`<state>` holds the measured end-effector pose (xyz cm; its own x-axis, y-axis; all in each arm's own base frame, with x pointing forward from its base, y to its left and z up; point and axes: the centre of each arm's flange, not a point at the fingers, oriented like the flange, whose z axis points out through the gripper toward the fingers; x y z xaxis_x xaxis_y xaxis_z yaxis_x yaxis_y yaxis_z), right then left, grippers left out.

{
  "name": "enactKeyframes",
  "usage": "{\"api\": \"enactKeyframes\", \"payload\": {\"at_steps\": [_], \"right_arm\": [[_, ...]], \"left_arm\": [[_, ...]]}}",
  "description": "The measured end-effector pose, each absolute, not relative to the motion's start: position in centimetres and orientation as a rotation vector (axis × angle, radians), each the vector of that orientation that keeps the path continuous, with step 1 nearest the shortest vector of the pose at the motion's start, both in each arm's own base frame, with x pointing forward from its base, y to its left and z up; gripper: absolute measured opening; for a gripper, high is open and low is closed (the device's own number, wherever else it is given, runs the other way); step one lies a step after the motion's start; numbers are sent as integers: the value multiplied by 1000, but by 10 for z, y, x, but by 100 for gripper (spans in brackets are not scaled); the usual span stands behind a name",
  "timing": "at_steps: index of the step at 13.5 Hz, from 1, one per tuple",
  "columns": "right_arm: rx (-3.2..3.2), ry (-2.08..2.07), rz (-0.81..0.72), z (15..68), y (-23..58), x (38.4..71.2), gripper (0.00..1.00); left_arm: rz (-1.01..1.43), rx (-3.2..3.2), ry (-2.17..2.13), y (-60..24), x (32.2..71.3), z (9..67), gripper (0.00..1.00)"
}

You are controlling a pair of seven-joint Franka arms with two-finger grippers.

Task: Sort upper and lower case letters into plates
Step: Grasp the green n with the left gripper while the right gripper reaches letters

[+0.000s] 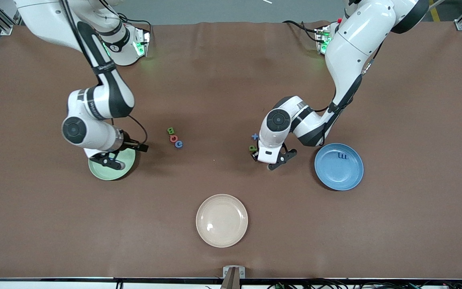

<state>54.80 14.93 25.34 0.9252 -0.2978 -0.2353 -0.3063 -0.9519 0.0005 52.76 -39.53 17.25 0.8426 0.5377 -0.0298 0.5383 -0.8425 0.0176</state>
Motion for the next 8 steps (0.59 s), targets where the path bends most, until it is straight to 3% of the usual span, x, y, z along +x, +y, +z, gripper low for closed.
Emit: {"api": "enactKeyframes", "payload": {"at_steps": [3,7,8], "right_arm": [[-3063,390,329,253,187,539,100],[-3081,205,220,240,254,520,100],[-3082,172,197,232,266,516,100]], "left_arm": [[-32,2988,874,-396,529,174,50],[-31,2987,874,-396,529,175,45],[-30,2987,874,-396,530,175,38]]}}
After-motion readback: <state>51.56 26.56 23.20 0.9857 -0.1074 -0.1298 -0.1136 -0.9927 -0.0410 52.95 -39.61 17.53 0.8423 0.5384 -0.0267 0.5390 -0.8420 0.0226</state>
